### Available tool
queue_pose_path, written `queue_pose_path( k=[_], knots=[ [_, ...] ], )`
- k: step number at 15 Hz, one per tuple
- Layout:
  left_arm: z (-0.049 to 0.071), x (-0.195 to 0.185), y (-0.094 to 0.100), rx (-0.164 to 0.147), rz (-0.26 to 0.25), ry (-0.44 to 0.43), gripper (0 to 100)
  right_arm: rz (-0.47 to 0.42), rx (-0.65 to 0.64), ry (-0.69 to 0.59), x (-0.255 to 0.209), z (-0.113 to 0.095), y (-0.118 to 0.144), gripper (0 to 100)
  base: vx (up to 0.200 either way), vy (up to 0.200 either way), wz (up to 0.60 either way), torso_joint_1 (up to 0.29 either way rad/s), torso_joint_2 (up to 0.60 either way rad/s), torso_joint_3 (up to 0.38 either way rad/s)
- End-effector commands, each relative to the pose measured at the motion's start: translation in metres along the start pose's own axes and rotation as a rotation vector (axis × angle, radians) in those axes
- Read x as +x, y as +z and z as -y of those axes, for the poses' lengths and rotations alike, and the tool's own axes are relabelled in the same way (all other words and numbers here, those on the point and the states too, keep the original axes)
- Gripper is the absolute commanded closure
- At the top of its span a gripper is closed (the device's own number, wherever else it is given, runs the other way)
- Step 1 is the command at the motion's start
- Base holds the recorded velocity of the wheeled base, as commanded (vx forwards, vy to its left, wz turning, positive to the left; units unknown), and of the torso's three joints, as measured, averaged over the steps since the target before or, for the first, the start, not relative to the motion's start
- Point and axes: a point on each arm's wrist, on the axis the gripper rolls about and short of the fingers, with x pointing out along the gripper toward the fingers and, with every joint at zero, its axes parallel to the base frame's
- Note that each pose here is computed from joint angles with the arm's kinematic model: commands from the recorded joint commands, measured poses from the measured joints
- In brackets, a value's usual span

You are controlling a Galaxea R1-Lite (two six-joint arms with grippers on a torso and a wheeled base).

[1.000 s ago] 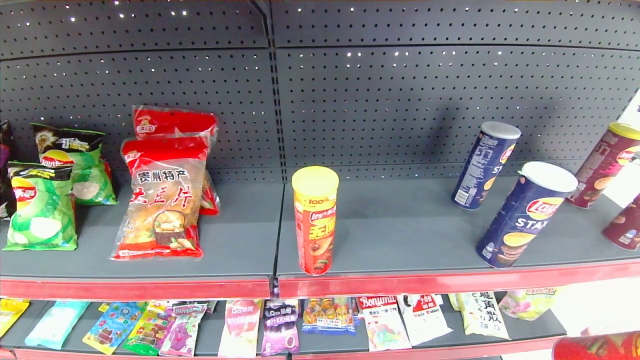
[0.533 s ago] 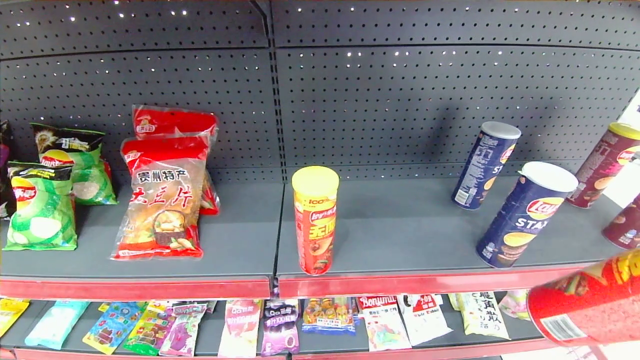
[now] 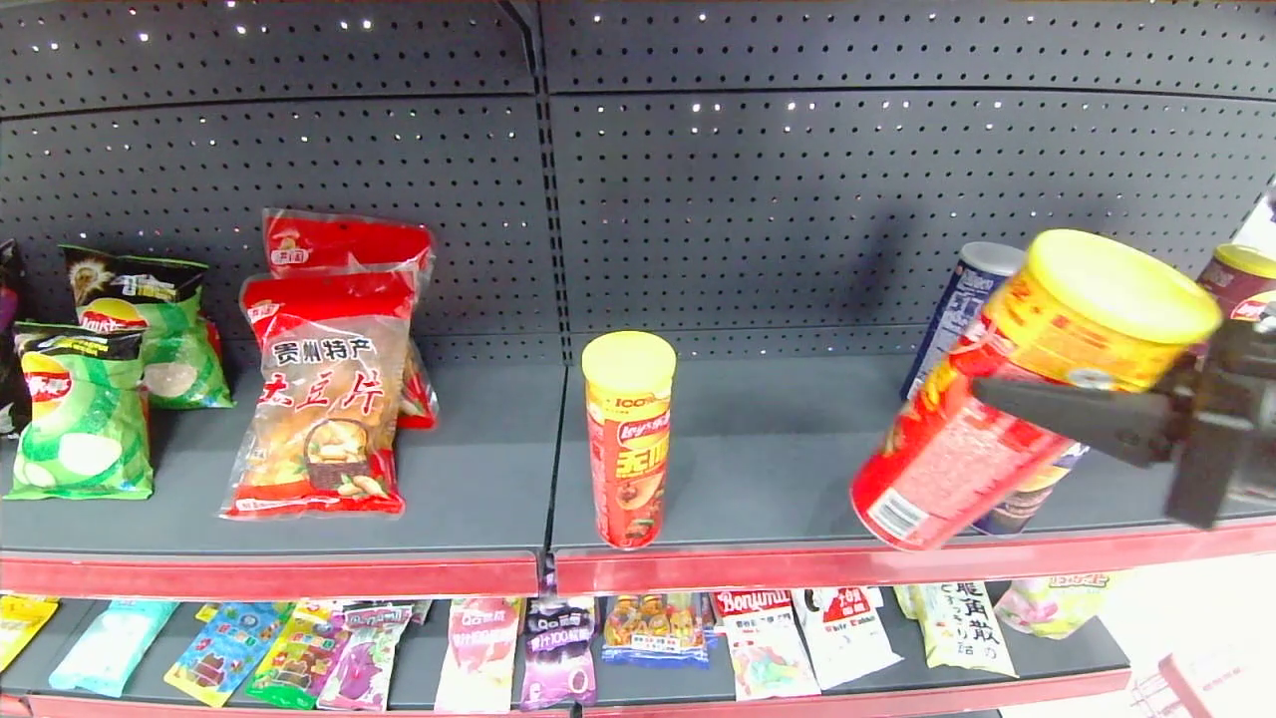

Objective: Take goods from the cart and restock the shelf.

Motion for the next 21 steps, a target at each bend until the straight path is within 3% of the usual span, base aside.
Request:
queue_pose_path(
  k=[1, 8, 21],
  knots=[
    [0.000, 0.000, 0.000, -0.001, -0.003, 0.000, 0, -0.056, 0.002, 0.028, 0.077, 0.013, 0.001, 100, 0.000, 0.000, 0.00, 0.000, 0.00, 0.000],
    [0.000, 0.000, 0.000, -0.001, -0.003, 0.000, 0, -0.074, -0.055, 0.043, 0.163, 0.031, -0.007, 100, 0.000, 0.000, 0.00, 0.000, 0.00, 0.000],
    [0.000, 0.000, 0.000, -0.001, -0.003, 0.000, 0, -0.054, -0.075, 0.157, 0.232, 0.034, -0.011, 100, 0.000, 0.000, 0.00, 0.000, 0.00, 0.000]
  ],
)
